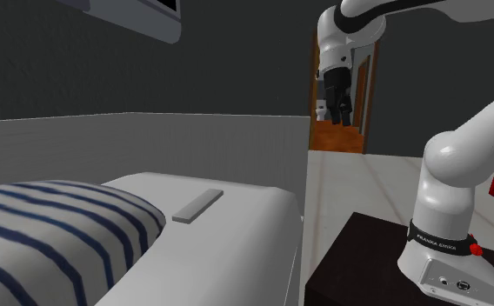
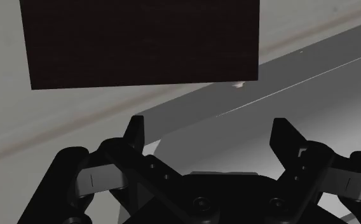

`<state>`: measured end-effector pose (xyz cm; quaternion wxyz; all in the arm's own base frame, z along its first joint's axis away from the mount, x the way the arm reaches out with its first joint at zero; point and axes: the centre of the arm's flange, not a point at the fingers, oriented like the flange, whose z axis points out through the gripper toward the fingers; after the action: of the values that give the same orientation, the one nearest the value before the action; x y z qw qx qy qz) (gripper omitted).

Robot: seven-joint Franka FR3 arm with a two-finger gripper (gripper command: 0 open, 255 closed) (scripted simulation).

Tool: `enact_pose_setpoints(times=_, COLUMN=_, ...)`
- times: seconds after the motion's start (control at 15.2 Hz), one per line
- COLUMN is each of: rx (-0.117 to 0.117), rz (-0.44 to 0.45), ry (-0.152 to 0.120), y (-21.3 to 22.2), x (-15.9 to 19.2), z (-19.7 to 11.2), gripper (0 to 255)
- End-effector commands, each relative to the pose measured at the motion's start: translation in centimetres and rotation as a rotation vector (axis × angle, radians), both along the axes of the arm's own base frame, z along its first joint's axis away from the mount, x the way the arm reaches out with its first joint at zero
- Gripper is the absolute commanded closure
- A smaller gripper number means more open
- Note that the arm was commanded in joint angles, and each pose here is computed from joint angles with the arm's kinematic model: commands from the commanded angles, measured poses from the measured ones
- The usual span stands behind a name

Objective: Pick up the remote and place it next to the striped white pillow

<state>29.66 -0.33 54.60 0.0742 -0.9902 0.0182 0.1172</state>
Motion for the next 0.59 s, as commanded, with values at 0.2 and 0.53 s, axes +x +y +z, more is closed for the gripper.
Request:
enact_pose_setpoints(times=0.2, rx=-0.019, rz=-0.082, ry=-0.011, y=3.6, x=0.7, z=-1.3, gripper=0)
enact_pose_setpoints(times=0.53, rx=-0.051, rz=-0.218, ry=-0.029, y=9.2, x=2.6, z=-3.6, gripper=0)
